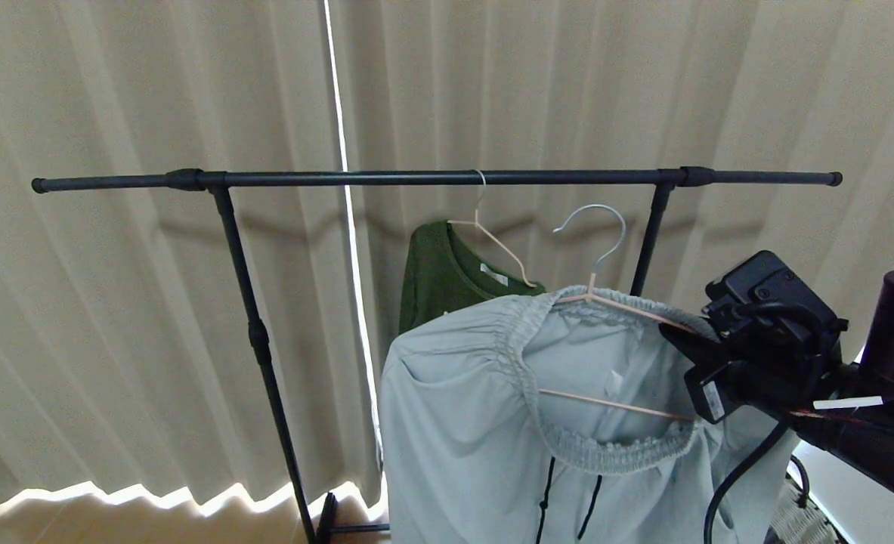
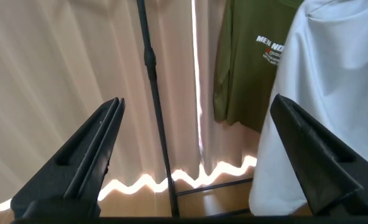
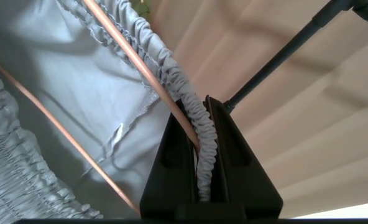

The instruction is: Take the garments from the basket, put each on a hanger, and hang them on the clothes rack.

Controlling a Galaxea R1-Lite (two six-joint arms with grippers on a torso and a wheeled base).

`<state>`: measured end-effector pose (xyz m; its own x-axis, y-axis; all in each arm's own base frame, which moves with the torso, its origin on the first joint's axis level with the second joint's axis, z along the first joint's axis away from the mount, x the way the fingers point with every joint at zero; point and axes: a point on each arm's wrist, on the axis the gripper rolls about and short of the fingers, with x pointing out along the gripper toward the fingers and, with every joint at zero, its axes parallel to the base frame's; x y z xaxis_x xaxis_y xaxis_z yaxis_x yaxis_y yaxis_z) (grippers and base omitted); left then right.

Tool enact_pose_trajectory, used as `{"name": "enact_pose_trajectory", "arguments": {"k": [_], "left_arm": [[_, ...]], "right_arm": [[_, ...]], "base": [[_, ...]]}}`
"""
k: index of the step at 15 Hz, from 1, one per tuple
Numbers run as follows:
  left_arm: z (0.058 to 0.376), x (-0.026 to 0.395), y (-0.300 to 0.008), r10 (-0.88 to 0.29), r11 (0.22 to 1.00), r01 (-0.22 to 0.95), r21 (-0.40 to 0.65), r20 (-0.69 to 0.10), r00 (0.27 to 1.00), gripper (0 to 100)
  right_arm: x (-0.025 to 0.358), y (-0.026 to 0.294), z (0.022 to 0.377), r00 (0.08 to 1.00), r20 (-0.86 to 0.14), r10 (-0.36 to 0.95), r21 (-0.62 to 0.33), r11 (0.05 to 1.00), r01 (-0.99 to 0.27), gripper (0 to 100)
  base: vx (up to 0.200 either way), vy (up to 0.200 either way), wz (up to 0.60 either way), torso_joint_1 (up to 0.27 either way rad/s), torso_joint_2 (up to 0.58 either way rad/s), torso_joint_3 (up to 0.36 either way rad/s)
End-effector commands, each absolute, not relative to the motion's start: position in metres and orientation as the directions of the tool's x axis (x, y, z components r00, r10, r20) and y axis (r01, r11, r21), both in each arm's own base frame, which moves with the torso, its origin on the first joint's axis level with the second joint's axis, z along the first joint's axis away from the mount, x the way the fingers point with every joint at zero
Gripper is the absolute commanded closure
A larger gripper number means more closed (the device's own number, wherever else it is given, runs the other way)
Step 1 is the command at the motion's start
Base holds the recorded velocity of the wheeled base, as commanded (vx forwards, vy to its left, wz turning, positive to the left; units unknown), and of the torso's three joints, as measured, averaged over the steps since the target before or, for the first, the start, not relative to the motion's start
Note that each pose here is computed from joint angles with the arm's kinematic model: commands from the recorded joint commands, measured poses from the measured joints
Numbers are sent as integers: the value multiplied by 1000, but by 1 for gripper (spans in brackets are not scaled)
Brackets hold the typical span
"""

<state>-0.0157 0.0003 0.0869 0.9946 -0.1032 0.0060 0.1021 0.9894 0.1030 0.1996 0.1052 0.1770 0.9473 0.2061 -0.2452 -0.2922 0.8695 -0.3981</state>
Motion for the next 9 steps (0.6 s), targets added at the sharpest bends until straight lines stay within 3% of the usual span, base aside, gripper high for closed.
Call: {"name": "enact_pose_trajectory", "arguments": {"k": [1,9], "left_arm": [[87,-15,0,-103,989,102,104,3,995,0],[87,-15,0,-103,987,101,124,3,995,0]], "right_arm": [[200,105,176,947,-247,206,-399,869,-293,100],[200,105,178,948,-241,207,-394,872,-291,100]], "base": [[0,200,0,-2,7,2],[0,200,0,2,-1,2]]}}
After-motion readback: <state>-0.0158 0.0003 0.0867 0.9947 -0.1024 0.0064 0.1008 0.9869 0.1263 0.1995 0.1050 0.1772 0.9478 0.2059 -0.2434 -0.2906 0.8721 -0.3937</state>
